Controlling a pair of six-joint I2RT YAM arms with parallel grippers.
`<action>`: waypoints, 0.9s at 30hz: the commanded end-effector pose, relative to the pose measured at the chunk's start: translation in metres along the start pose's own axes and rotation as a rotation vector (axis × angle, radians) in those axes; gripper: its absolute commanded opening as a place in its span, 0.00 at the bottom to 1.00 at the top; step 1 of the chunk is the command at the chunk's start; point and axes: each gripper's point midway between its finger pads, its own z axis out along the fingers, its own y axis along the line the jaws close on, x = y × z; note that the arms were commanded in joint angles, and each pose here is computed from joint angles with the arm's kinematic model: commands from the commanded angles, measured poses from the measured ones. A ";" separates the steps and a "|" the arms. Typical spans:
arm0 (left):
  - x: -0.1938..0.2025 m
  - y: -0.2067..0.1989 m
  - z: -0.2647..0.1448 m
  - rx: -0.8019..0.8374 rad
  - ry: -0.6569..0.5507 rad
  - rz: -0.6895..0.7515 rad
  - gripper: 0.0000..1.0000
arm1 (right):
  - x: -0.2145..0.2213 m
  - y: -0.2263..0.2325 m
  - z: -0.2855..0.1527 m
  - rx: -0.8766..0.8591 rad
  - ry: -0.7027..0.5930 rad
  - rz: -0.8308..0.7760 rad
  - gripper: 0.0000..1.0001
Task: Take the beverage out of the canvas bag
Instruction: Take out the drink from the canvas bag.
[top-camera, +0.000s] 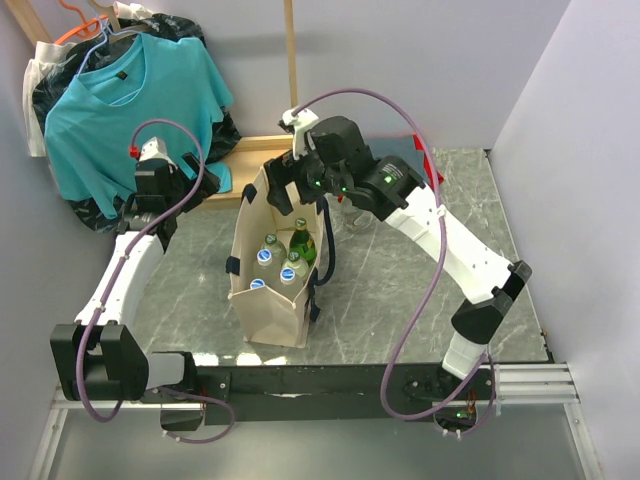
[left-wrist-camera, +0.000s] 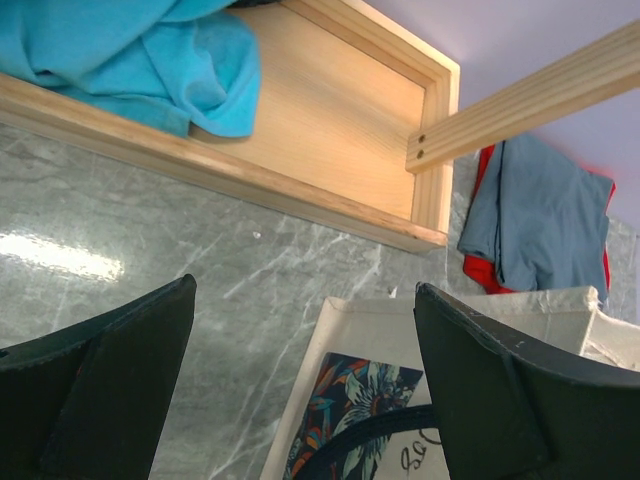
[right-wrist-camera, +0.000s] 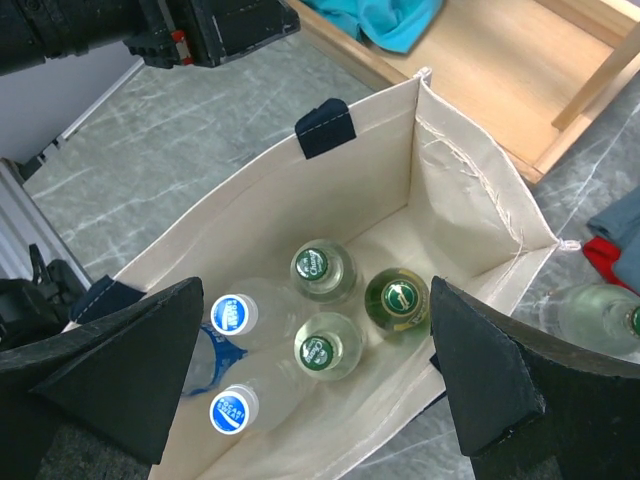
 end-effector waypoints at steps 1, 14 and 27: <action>-0.003 -0.010 -0.001 0.030 -0.019 0.000 0.96 | 0.005 -0.001 0.006 0.007 0.015 -0.020 1.00; -0.006 -0.015 -0.001 0.042 -0.026 -0.003 0.96 | 0.038 0.004 0.034 0.005 0.129 0.018 0.96; -0.004 -0.013 0.003 0.039 -0.018 -0.006 0.96 | 0.070 -0.005 0.045 0.063 0.234 0.017 0.93</action>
